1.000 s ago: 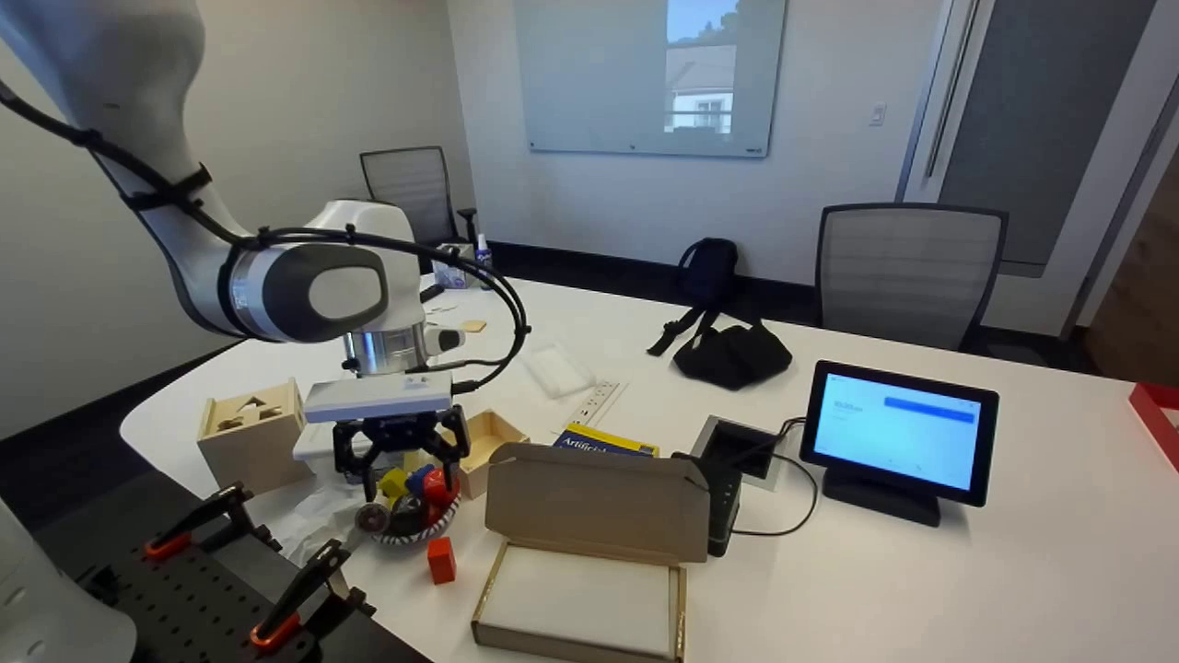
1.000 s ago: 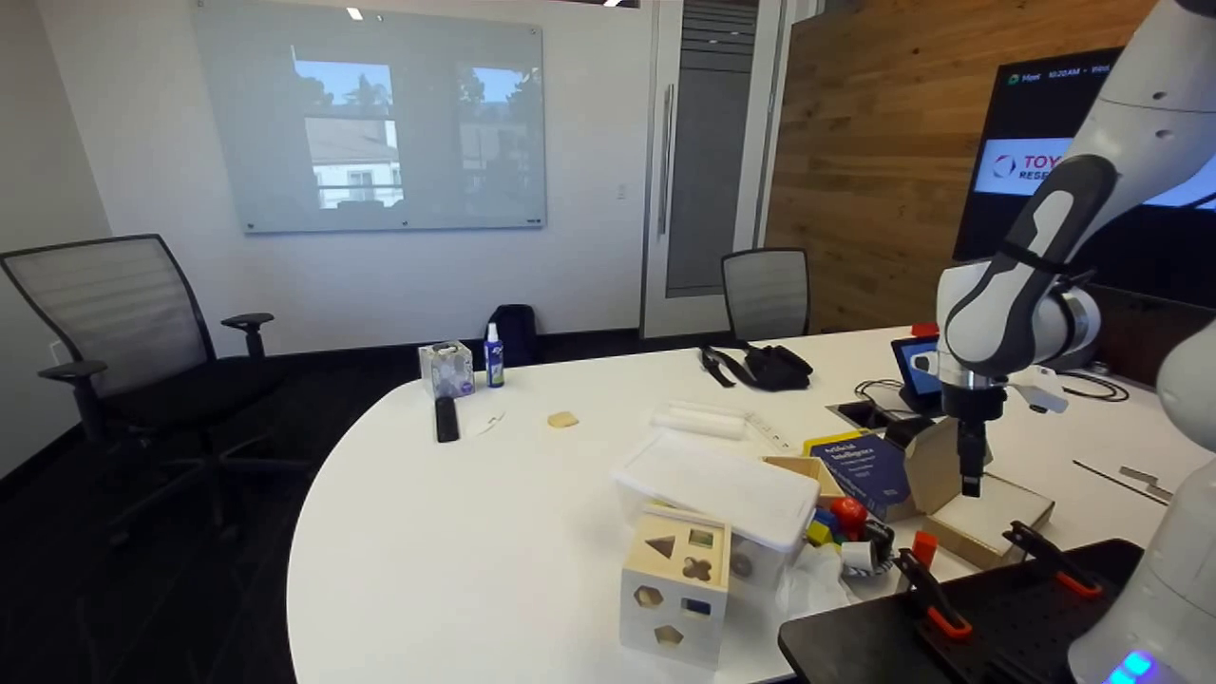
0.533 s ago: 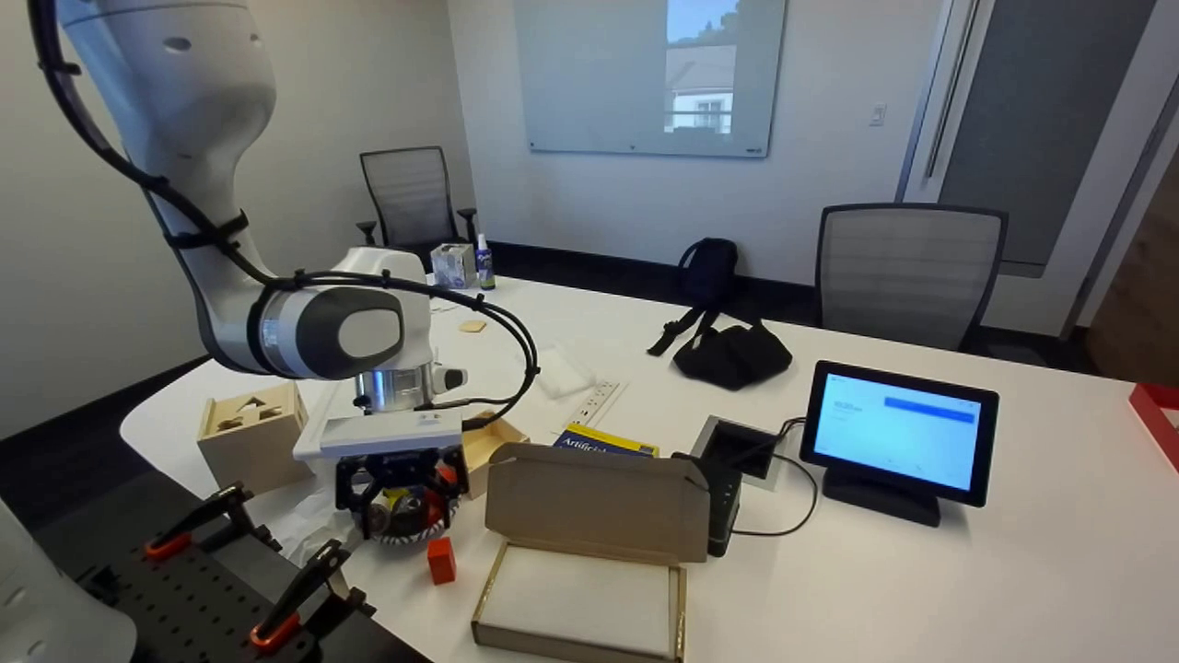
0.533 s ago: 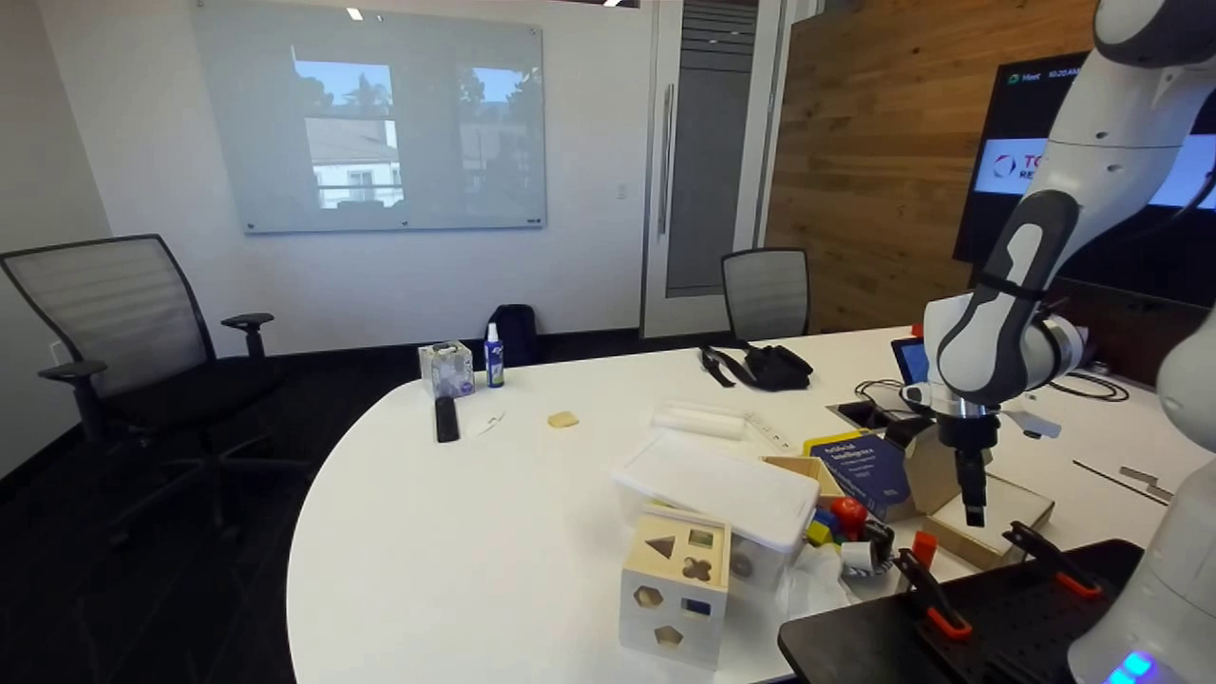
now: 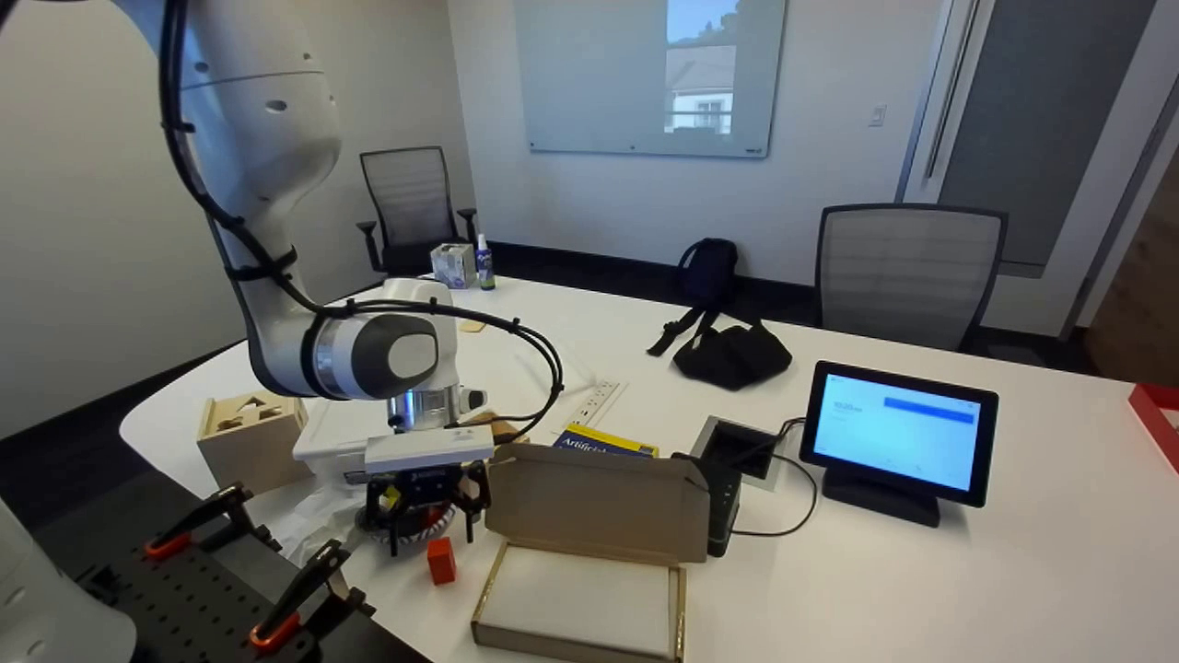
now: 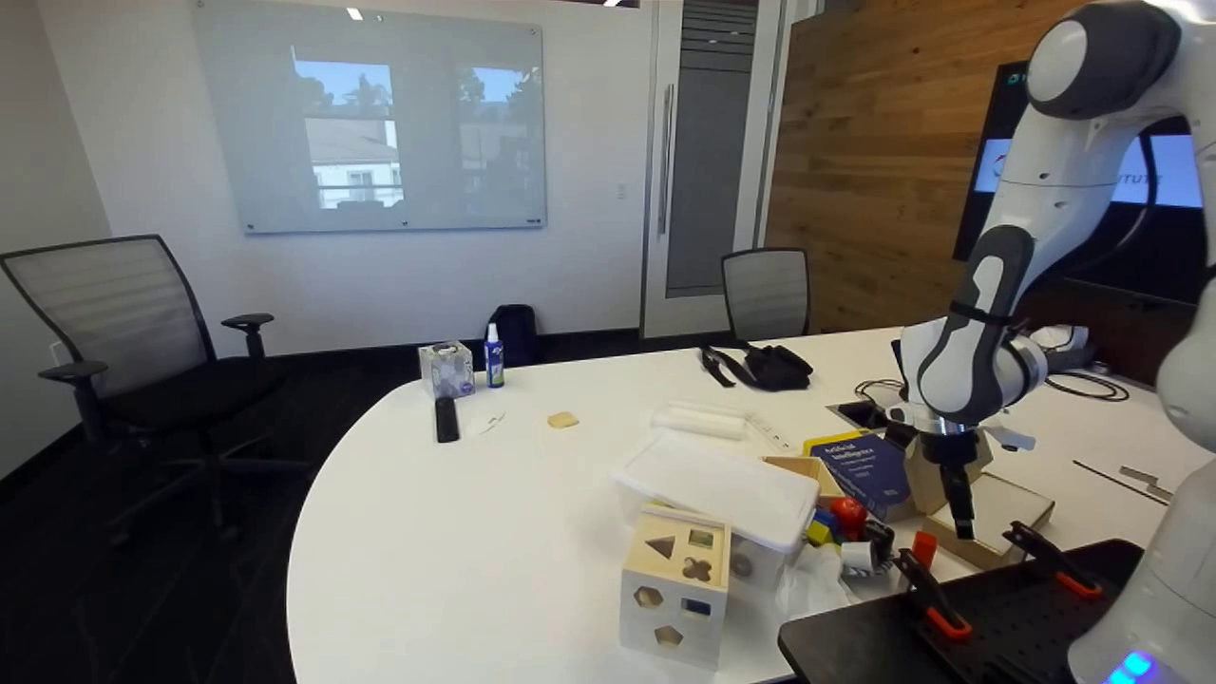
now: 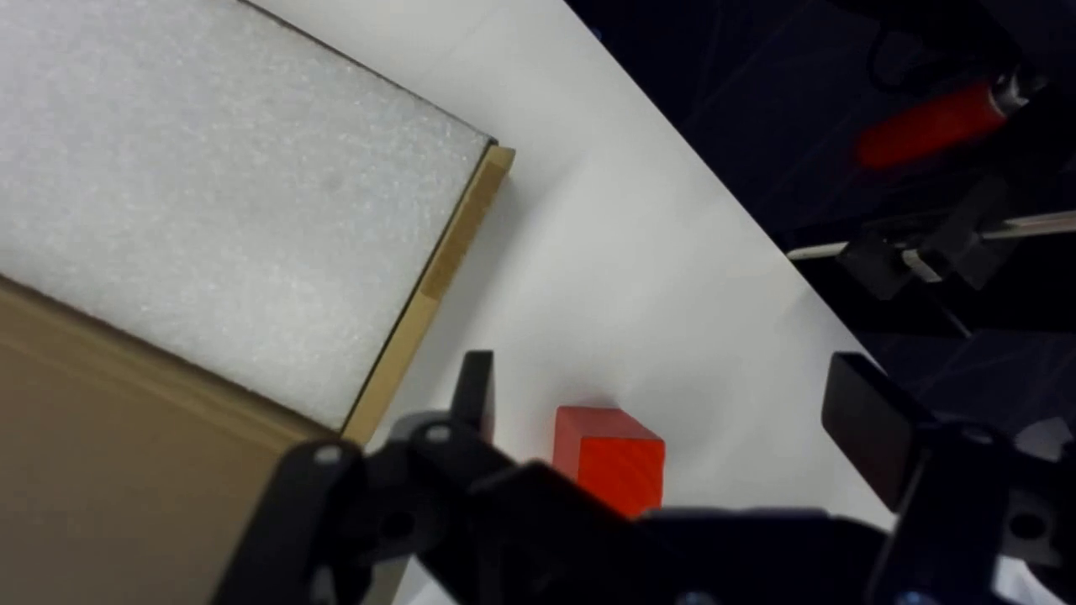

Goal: Put the orange block in the left brown box

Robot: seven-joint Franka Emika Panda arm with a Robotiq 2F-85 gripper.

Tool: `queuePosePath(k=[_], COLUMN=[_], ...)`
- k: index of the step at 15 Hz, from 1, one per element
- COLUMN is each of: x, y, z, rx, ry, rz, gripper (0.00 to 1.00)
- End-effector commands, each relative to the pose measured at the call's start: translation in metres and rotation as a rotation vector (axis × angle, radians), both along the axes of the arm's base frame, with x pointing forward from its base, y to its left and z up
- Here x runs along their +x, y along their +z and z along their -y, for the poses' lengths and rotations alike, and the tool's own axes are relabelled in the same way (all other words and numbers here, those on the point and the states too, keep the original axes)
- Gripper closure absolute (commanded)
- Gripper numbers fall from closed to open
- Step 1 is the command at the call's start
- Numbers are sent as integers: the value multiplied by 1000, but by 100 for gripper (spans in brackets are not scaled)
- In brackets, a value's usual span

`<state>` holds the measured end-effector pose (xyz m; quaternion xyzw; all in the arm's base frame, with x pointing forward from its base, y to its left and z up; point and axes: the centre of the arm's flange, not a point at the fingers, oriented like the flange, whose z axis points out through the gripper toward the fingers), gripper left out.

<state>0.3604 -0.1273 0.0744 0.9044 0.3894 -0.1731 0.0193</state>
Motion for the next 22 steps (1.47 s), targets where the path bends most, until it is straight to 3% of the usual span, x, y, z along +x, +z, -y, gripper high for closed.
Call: queuePosePath(k=[1,12,13,14,16,22], x=[19,18,18,18,19,22], y=[-23,-57,-57,-58,-58,-59], z=[-7,-25,-26,-26,-28,-38], rx=[2,-31,-38,-43,-64,-87], ry=[39,99,103,105,113,125], rz=[8,-25,-22,-19,1,31], gripper=[0,0,5,26,31,78])
